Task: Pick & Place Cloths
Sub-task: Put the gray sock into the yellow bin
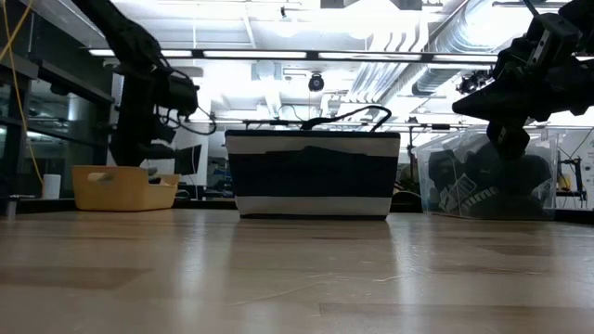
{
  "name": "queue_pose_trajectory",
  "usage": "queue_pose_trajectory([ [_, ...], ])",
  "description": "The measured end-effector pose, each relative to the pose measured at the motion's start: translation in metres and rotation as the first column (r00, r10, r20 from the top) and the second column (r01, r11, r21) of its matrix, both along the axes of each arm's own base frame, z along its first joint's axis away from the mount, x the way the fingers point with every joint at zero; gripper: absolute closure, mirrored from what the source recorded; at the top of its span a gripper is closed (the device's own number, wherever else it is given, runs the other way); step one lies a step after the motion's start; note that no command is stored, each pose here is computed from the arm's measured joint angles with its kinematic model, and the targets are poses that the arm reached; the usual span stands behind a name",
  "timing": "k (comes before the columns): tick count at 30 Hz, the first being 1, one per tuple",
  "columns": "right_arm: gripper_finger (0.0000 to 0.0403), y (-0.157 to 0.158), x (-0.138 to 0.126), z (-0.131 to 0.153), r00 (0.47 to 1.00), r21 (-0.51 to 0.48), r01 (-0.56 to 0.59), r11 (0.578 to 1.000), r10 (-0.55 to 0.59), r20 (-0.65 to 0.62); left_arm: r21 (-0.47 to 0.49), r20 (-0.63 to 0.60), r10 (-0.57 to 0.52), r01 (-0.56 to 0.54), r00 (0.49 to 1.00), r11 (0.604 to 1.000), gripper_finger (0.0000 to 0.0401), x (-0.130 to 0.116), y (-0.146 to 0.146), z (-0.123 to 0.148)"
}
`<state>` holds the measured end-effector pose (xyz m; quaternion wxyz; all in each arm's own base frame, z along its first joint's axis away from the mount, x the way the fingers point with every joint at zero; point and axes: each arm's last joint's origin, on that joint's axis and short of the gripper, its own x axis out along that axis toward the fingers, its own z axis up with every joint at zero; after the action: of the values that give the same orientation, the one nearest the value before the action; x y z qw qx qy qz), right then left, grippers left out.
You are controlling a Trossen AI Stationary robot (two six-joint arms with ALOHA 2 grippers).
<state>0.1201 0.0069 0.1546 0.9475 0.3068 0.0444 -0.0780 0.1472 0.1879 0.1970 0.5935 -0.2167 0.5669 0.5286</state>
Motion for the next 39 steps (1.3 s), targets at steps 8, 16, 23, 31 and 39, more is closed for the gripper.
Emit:
queue_pose_trajectory([
  [8,0.0400,0.000,0.000,0.000,1.000,0.000,0.000,1.000,0.000,0.000,-0.020,0.015,0.031,-0.031,0.999,0.999,0.0394,-0.008,-0.001,-0.013],
  [16,0.0400,0.000,0.000,0.000,1.000,0.000,0.000,1.000,0.000,0.000,-0.034,0.021,0.031,-0.030,0.999,0.999,0.0320,-0.008,-0.002,-0.013],
  [23,0.0400,0.000,0.000,0.000,1.000,0.000,0.000,1.000,0.000,0.000,-0.006,0.048,0.029,-0.029,0.998,1.000,0.0200,-0.014,-0.009,0.000],
  [31,0.0400,0.000,0.000,0.000,1.000,0.000,0.000,1.000,0.000,0.000,0.042,0.099,0.012,-0.016,0.995,0.999,0.0120,-0.019,-0.019,0.018],
  [39,0.0400,0.000,0.000,0.000,1.000,0.000,0.000,1.000,0.000,0.000,0.108,0.163,-0.080,0.063,0.983,0.992,0.0116,-0.017,-0.036,0.037],
])
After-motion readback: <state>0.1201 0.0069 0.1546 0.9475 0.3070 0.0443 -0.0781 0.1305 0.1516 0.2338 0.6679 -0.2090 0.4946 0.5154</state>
